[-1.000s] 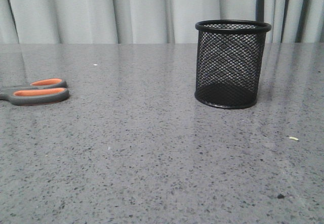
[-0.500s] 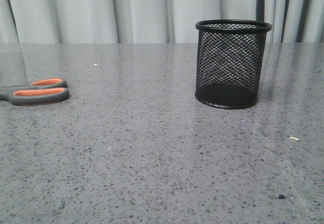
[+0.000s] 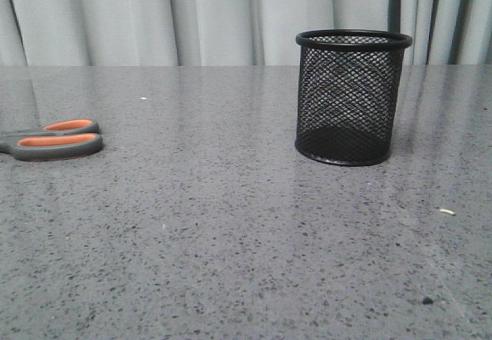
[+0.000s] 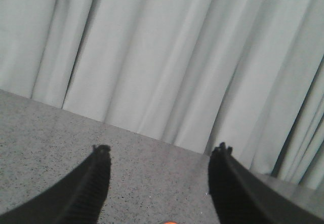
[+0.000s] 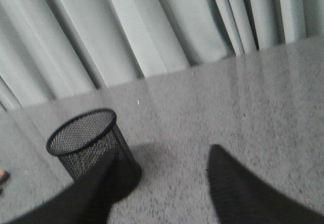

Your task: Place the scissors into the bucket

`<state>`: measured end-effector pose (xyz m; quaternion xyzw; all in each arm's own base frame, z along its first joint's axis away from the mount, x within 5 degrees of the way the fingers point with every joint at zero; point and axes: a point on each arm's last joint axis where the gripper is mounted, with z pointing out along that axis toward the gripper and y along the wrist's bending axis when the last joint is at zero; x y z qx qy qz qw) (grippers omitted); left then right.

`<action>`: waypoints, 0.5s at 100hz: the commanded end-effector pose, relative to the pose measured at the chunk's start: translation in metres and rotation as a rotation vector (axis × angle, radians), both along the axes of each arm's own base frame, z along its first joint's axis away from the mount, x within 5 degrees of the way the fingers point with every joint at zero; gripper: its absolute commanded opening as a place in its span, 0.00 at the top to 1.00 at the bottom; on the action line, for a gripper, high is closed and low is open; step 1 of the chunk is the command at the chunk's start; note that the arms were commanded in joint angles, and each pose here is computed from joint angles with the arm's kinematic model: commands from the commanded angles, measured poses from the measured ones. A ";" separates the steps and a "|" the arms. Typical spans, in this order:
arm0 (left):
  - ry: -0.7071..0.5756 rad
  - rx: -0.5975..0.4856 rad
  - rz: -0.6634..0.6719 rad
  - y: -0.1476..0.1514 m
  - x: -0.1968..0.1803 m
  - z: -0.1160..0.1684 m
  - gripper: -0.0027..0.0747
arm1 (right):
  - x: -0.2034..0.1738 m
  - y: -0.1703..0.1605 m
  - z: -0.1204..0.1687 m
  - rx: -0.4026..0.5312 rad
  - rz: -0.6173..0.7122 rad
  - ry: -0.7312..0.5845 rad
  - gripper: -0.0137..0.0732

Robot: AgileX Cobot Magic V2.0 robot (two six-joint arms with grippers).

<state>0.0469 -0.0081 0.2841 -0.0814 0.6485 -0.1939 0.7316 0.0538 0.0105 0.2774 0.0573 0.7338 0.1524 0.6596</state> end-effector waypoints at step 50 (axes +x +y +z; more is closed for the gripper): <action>0.675 0.821 -0.500 -0.041 0.106 0.069 0.49 | 0.024 0.003 0.051 -0.090 0.016 0.070 0.30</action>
